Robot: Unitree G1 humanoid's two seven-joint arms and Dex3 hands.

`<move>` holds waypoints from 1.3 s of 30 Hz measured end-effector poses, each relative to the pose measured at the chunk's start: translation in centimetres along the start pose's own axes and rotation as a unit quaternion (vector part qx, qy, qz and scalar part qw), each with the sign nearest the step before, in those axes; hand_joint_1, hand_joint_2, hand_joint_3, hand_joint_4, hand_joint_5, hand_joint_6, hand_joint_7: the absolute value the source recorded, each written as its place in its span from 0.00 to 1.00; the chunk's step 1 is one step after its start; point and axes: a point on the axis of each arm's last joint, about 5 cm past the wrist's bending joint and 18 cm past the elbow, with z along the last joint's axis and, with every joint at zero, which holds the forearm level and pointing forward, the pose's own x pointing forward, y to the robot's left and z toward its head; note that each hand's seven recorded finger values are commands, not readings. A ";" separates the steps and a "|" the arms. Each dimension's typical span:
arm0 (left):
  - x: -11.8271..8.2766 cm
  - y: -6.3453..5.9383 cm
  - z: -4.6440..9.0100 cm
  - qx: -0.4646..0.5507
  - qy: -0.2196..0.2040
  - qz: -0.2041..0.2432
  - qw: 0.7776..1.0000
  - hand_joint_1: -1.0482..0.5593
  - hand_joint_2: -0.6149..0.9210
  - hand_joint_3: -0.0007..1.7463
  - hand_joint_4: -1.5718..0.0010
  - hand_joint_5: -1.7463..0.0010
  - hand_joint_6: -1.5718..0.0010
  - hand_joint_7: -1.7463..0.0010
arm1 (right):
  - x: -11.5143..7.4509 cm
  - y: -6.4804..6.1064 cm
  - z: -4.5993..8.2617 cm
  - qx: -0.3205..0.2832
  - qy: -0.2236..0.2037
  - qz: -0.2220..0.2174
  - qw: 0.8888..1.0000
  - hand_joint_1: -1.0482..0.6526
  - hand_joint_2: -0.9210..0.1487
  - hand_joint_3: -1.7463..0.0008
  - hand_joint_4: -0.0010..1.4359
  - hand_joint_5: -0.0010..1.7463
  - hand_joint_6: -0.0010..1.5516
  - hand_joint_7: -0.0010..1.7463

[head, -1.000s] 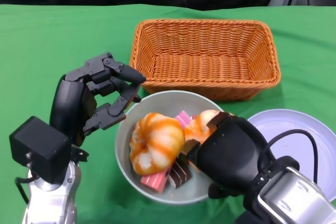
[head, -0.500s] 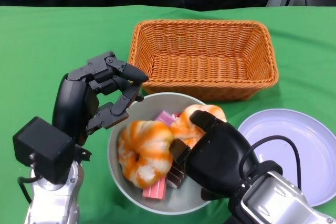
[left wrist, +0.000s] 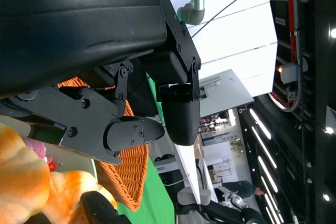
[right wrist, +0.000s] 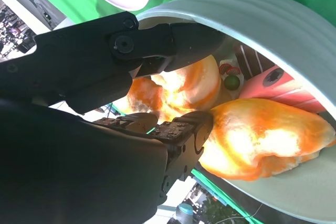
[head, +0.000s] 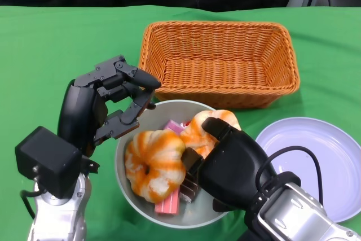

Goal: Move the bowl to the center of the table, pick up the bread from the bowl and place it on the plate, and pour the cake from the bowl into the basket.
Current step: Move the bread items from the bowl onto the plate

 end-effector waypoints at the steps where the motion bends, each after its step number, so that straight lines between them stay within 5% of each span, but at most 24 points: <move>1: 0.0 0.0 0.0 0.000 0.000 0.000 1.000 0.60 0.95 0.30 0.52 0.20 0.45 0.43 | 0.0 0.0 0.0 0.000 0.000 -0.001 1.000 0.08 0.00 0.88 0.28 0.03 0.31 0.02; 29: 0.0 0.0 0.0 0.002 -0.004 0.000 1.000 0.60 0.93 0.33 0.52 0.18 0.46 0.41 | 1.6 0.1 0.4 0.005 0.001 0.006 1.000 0.09 0.00 0.88 0.46 0.03 0.37 0.00; 39: 0.0 0.0 0.0 0.004 -0.004 -0.001 1.000 0.60 0.92 0.34 0.52 0.19 0.46 0.42 | 1.8 0.8 0.6 0.018 -0.007 -0.020 1.000 0.26 0.05 1.00 0.58 0.04 0.44 0.01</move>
